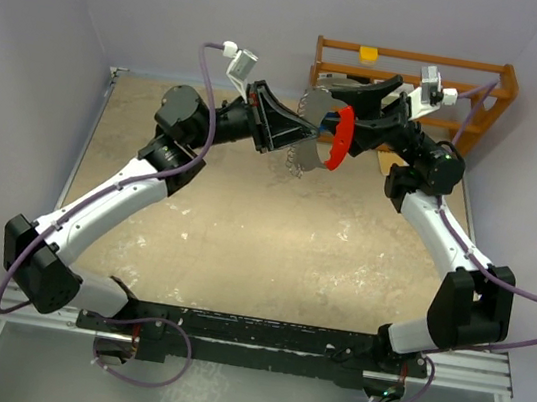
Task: Remove the keys from the keyring
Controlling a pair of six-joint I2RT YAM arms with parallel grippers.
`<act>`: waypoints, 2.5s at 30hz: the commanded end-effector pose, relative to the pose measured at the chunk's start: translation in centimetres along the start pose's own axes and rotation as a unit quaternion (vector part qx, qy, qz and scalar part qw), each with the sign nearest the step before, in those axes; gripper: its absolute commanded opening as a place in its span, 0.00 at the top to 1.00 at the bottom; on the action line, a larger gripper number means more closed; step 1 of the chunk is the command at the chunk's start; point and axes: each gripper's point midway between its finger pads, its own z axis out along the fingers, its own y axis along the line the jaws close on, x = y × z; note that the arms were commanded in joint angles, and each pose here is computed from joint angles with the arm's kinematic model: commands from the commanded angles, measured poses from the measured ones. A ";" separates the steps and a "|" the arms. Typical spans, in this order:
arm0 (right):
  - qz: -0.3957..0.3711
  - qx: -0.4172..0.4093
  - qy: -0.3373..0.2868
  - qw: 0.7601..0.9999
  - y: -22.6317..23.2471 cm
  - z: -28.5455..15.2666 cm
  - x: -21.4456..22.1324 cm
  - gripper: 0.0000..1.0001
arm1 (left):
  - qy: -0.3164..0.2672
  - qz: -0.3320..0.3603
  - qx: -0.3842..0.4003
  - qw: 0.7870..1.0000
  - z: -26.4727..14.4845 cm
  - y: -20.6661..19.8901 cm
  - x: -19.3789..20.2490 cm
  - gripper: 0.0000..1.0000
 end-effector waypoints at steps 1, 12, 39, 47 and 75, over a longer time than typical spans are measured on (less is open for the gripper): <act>-0.147 -0.144 -0.041 0.978 9.6 1.0 -4.4 0.25 | -0.012 -0.023 -0.125 0.992 0.0 7.7 1.5 1.00; -0.126 -0.153 -0.023 0.980 9.5 1.1 -3.8 0.45 | -0.017 -0.034 -0.113 0.993 0.8 8.3 1.7 1.00; -0.194 -0.163 0.048 0.966 9.6 1.1 -2.5 1.00 | -0.028 0.105 -0.257 0.960 -7.5 5.0 -4.1 1.00; -0.205 -0.167 0.058 0.963 9.8 1.0 -2.4 1.00 | -0.009 0.106 -0.213 0.971 -6.4 3.5 -4.0 0.43; -0.299 0.196 0.268 0.895 -1.6 2.2 -0.5 1.00 | -0.066 0.242 -0.277 0.927 -7.6 6.3 -7.3 0.62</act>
